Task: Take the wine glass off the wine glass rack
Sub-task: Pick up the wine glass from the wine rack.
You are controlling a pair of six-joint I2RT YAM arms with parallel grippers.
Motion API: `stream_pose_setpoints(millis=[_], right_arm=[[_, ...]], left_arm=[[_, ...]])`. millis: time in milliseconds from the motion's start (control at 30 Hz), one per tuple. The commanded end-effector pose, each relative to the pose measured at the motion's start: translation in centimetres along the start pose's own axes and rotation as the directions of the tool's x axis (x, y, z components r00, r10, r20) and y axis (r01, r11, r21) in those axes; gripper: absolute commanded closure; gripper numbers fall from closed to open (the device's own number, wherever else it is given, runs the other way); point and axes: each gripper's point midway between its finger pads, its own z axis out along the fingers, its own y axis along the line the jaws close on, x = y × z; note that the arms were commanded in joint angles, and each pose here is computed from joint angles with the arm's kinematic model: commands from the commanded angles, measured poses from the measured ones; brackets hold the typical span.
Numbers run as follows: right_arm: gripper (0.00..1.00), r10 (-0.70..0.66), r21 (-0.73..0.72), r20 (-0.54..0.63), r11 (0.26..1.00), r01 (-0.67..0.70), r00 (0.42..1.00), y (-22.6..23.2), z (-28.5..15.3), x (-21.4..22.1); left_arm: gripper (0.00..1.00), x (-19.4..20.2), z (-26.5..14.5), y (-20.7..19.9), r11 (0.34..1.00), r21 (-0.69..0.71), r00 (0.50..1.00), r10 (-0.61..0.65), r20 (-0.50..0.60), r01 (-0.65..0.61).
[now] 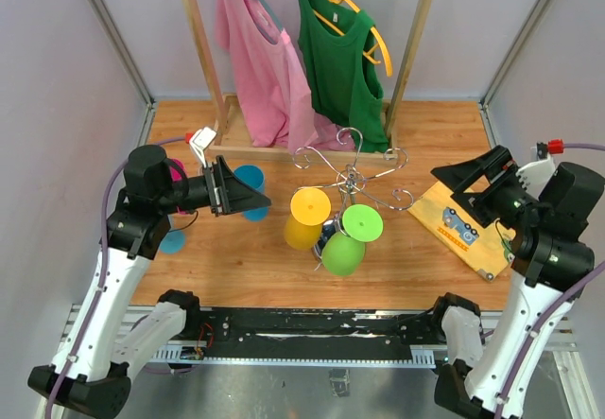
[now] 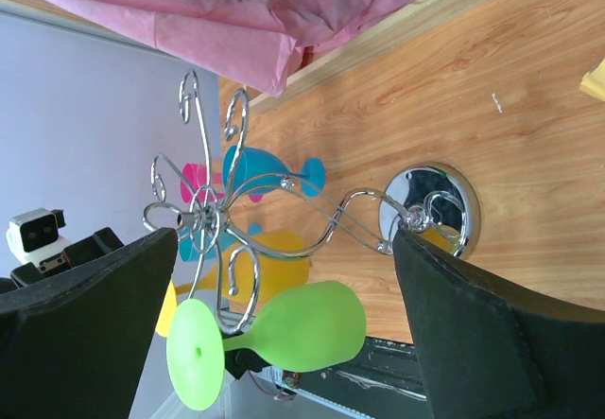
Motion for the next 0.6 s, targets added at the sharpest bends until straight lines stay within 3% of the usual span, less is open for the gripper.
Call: stream_pose_setpoints(millis=[0, 567], right_arm=[[0.02, 0.000, -0.011, 0.013, 1.000, 0.000, 1.000, 0.9, -1.2, 0.8], [0.01, 0.005, -0.031, 0.027, 1.000, -0.004, 1.000, 2.1, -2.9, 2.3]], left_arm=[[0.23, 0.2, -0.1, -1.3, 0.999, 0.055, 1.000, -0.001, 0.018, 0.000], [0.26, 1.0, 2.5, -1.1, 0.997, 0.049, 0.998, -0.064, -0.015, 0.065]])
